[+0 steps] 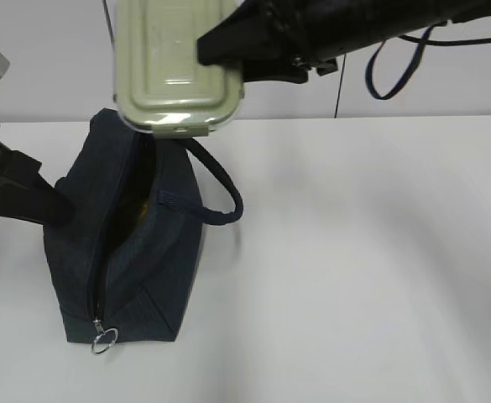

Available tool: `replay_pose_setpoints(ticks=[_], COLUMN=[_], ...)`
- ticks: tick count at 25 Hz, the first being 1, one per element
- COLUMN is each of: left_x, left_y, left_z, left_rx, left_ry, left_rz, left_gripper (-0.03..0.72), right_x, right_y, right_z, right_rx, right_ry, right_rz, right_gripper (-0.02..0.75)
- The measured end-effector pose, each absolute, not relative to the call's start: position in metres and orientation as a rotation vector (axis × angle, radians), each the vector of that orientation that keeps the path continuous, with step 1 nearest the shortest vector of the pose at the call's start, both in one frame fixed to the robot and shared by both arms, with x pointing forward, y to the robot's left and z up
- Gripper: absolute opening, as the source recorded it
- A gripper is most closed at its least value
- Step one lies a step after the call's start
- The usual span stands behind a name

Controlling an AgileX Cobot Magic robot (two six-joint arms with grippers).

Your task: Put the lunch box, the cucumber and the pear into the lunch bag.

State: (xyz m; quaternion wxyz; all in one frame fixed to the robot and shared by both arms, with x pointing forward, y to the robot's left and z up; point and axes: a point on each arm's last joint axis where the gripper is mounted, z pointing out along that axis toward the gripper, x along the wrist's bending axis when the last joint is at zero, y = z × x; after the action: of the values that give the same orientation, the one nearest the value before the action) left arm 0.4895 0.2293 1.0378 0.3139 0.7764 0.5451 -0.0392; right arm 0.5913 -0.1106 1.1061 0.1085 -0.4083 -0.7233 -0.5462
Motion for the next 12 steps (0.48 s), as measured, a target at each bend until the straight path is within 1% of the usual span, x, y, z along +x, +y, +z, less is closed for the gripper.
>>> replay_pose_setpoints(ticks=[4, 7, 12], left_x=[0.49, 0.49, 0.49], left_y=[0.229, 0.229, 0.229], left_z=[1.038, 1.038, 1.038], left_rx=[2.046, 2.044, 2.043], left_ry=[1.437, 1.438, 1.438], left_rz=[-0.102, -0.097, -0.095], left_gripper=[0.003, 0.003, 0.003], right_x=[0.585, 0.584, 0.591], right_y=[-0.083, -0.068, -0.063], right_z=[1.1, 1.091, 1.064], right_rx=[-1.24, -1.268, -1.358], right_ry=[-2.161, -2.176, -2.258], right_rz=[-1.591, -1.582, -1.449], right_gripper=[0.363, 0.363, 0.363])
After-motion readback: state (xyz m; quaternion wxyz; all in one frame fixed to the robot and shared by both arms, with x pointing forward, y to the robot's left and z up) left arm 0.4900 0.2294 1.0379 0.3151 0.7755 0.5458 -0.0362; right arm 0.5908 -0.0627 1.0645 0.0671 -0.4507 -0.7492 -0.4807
